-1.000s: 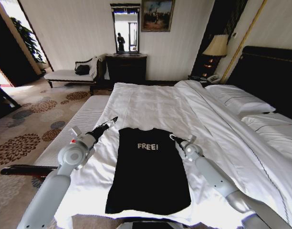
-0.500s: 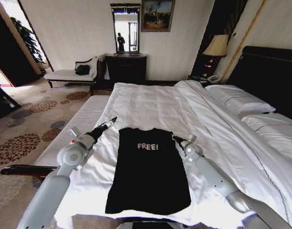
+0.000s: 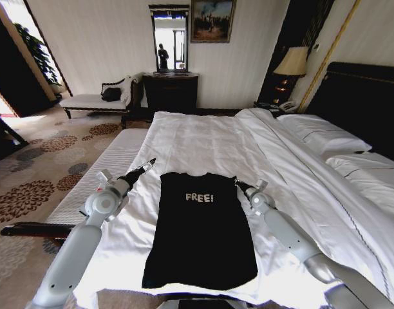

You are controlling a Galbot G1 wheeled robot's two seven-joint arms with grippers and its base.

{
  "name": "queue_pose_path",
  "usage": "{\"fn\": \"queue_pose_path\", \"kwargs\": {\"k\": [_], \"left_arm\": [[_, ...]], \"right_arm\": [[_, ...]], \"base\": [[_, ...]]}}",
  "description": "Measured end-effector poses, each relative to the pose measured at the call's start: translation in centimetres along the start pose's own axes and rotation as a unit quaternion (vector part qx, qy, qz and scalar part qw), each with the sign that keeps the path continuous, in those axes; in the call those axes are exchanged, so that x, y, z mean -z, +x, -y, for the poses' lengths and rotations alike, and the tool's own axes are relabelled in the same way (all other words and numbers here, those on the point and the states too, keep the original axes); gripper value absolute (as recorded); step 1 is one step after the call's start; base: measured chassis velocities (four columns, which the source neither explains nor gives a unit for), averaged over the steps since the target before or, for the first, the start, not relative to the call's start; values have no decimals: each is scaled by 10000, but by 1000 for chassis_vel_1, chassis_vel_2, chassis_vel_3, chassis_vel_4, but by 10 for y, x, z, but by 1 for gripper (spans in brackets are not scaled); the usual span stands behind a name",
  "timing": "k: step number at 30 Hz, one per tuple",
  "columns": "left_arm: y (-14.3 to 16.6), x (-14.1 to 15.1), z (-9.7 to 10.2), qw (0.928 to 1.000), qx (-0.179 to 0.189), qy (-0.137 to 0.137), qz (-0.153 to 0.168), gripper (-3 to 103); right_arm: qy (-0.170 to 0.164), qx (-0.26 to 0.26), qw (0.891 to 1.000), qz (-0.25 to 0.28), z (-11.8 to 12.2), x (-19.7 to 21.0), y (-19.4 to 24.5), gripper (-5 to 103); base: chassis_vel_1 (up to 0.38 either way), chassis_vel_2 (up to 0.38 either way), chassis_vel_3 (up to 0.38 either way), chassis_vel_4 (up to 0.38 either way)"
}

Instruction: Fold the clothes on the bed.

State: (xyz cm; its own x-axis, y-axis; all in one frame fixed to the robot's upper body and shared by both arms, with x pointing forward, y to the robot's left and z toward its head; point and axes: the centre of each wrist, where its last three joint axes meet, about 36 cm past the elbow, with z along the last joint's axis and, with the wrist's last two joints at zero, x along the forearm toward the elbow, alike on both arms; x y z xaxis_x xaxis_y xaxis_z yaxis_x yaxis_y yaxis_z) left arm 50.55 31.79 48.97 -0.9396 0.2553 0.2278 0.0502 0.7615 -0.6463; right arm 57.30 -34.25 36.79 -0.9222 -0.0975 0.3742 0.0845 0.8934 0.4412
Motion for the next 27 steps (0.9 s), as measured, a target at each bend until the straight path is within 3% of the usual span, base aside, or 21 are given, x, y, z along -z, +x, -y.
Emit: {"fn": "queue_pose_path", "kwargs": {"k": [3, 4, 7, 13, 19, 27], "left_arm": [[-31, -4, -28, 9987, 457, 160, -155, 100], [-31, -4, -28, 9987, 457, 160, -155, 100], [-61, -17, -54, 9956, 801, 227, -434, 100], [-94, -37, -78, 9921, 893, 468, -742, 100], [-120, -52, -75, 9916, 699, 662, -864, 100], [-150, -69, -53, 9920, 321, 833, -897, 100]], "right_arm": [[52, -65, 10000, 50, 2, 2, -4, 0], [52, -65, 10000, 50, 2, 2, -4, 0], [90, -113, 9999, 78, 4, 5, -6, 0], [149, -155, 9997, 95, 8, 6, -6, 0], [139, -178, 9997, 123, 10, 5, -2, 0], [141, -264, 9994, 198, 21, 9, 6, 0]], "base": [[0, 0, 0, 0], [0, 0, 0, 0], [0, 0, 0, 0], [0, 0, 0, 0], [0, 0, 0, 0], [0, 0, 0, 0]]}}
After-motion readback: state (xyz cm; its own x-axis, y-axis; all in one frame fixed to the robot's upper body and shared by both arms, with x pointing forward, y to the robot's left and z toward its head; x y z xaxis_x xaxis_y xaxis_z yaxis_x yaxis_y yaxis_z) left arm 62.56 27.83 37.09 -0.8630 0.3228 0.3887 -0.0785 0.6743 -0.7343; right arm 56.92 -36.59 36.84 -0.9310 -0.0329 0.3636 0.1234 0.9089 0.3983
